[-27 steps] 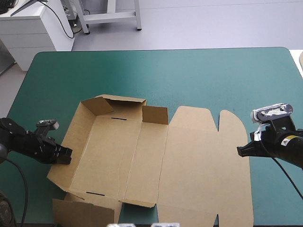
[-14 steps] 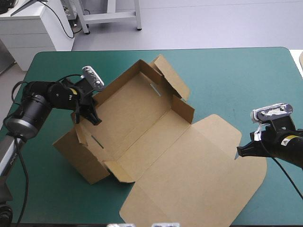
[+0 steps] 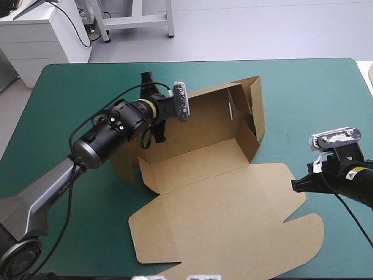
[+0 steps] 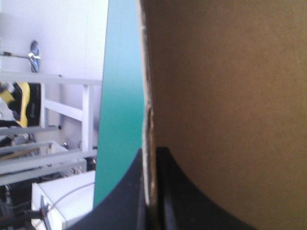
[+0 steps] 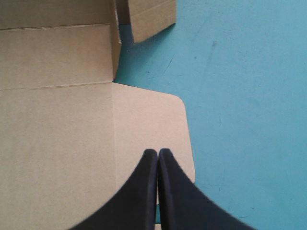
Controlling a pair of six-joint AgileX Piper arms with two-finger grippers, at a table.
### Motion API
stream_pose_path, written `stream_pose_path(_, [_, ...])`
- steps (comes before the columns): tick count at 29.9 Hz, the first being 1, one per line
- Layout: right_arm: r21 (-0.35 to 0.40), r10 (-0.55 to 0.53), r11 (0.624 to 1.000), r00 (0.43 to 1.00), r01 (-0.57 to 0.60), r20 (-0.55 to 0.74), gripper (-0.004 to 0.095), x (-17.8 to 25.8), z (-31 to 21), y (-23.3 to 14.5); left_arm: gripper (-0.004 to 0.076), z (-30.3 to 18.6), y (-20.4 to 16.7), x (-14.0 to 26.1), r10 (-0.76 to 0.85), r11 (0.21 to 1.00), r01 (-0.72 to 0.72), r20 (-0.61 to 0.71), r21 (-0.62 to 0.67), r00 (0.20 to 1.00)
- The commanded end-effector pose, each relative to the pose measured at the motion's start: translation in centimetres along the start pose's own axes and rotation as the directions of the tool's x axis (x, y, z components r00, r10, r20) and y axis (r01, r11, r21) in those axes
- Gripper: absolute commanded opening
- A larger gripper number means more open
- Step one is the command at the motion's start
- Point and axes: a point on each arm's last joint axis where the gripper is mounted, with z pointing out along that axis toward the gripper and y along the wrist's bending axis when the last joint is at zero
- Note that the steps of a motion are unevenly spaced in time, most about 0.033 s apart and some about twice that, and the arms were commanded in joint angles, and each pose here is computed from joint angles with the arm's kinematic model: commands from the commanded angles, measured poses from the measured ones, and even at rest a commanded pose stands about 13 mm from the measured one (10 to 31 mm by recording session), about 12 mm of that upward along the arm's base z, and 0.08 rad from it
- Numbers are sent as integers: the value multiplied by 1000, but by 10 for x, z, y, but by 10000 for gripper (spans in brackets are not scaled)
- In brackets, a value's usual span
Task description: Fold the box
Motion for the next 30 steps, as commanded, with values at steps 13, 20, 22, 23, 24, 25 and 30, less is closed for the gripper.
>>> stream_pose_path(13, [7,67,998,985,-69,160,-15,-17,-8,-1,-8,-50,-17,-78,243,962,-201,240,-184,940])
stream_pose_path(20, [17,123,991,964,-131,236,-15,-24,-7,-4,-8,-32,-32,-80,251,944,-200,178,-261,952])
stream_pose_path(22, [24,122,991,962,-132,243,-15,-27,-4,-6,-8,-27,-39,-79,279,928,-226,150,-296,949])
stream_pose_path(23, [26,128,990,961,-139,244,-15,-29,-1,-8,-8,-27,-43,-80,288,920,-231,143,-317,947])
stream_pose_path(24, [28,138,988,961,-149,239,-15,-31,1,-9,-8,-27,-48,-82,309,910,-249,142,-332,940])
stream_pose_path(25, [34,136,988,963,-148,232,-15,-34,3,-11,-8,-27,-53,-83,314,908,-251,146,-336,938])
stream_pose_path(30, [46,125,989,964,-139,234,-15,-63,11,-19,-8,-27,-76,-89,358,883,-285,142,-374,923])
